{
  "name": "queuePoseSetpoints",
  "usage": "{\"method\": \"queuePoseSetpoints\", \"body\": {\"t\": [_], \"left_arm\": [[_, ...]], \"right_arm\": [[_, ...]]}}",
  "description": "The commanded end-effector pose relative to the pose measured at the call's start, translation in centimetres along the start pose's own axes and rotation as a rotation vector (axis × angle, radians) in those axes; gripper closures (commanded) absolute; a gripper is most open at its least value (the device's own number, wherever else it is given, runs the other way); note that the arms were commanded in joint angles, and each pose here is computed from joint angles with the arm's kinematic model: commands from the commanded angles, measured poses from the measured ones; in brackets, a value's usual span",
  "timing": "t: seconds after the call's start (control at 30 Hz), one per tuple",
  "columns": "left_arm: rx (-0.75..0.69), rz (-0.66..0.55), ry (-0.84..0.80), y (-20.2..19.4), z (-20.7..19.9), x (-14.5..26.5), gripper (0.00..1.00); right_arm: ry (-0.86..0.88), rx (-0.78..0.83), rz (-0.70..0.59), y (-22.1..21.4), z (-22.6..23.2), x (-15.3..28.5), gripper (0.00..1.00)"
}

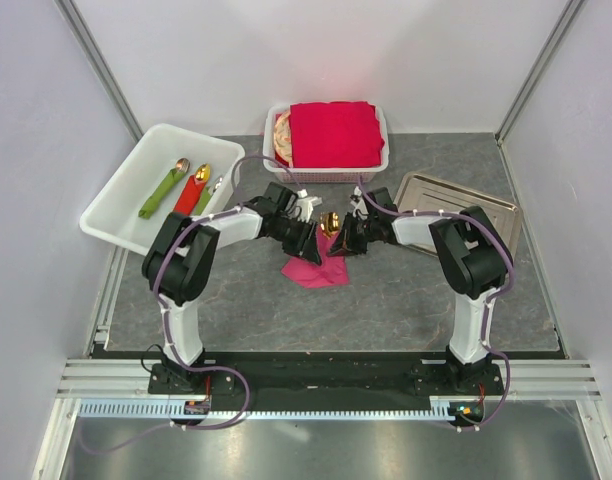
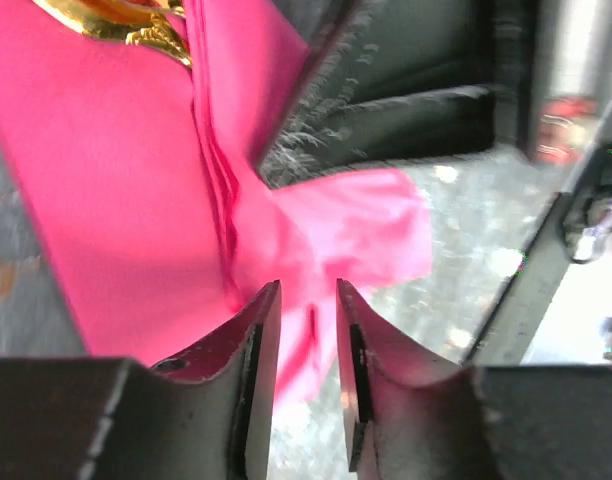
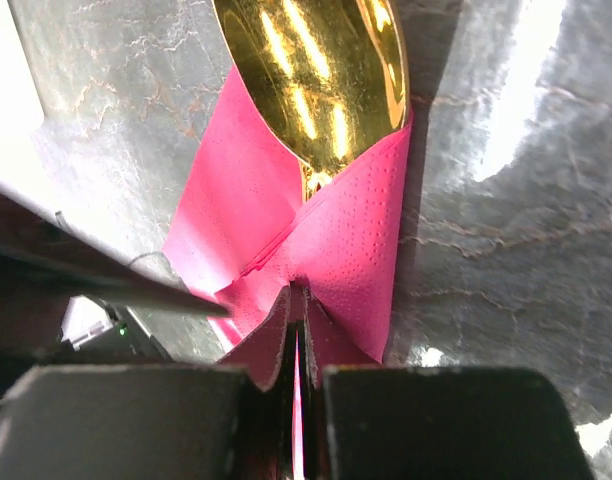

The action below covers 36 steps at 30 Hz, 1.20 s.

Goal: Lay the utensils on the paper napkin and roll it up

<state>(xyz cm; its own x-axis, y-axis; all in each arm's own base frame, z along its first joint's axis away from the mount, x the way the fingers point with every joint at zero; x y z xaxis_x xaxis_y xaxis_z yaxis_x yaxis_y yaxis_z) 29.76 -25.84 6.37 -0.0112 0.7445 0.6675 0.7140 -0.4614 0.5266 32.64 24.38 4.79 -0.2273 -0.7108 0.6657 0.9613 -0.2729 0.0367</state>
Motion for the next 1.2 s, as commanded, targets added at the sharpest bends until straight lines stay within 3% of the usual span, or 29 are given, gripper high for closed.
{"method": "queuePoseSetpoints", "body": {"t": [0.0, 0.23, 0.43, 0.6, 0.83, 1.0, 1.17], "left_arm": [[-0.073, -0.176, -0.11, 4.2, -3.8, 3.3, 0.62], [0.039, -0.11, -0.174, 2.9, -6.3, 1.3, 0.62], [0.12, -0.076, -0.181, 2.2, -5.3, -1.0, 0.63], [0.175, -0.034, -0.108, 1.5, -3.5, -2.5, 0.66], [0.251, 0.139, 0.012, -2.8, -1.1, -3.5, 0.75], [0.224, 0.185, -0.004, -3.6, -1.4, -2.9, 0.82], [0.154, 0.211, -0.005, -4.4, -1.6, -2.1, 0.84]], "right_arm": [[-0.26, -0.075, -0.068, -1.2, -5.8, -0.2, 1.0], [-0.321, -0.152, -0.091, -1.9, -6.6, 0.1, 1.0], [-0.355, -0.203, -0.096, -2.2, -7.0, 0.0, 1.0], [-0.331, -0.22, -0.079, -2.4, -6.7, -0.3, 1.0], [-0.255, -0.217, -0.06, -2.5, -5.3, 0.0, 1.0], [-0.134, -0.133, -0.054, -1.6, -2.1, 1.2, 0.85], [0.038, -0.016, 0.009, -1.2, 1.5, 2.9, 0.78]]}}
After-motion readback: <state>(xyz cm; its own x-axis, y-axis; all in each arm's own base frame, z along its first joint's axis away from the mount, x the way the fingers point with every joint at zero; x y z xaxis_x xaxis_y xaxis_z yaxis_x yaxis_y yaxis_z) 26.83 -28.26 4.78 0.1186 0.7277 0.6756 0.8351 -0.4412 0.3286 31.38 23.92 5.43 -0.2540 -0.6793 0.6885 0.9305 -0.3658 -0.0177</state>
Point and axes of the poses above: each gripper's point midway between its finger pads, its own x axis back along the fingers, its own z axis along the line the jaws close on, y = z × x, the point moved 5 cm from there along x, back along the fingers, and after that the axes turned 11 degrees about -x, right-handed, at the moved point
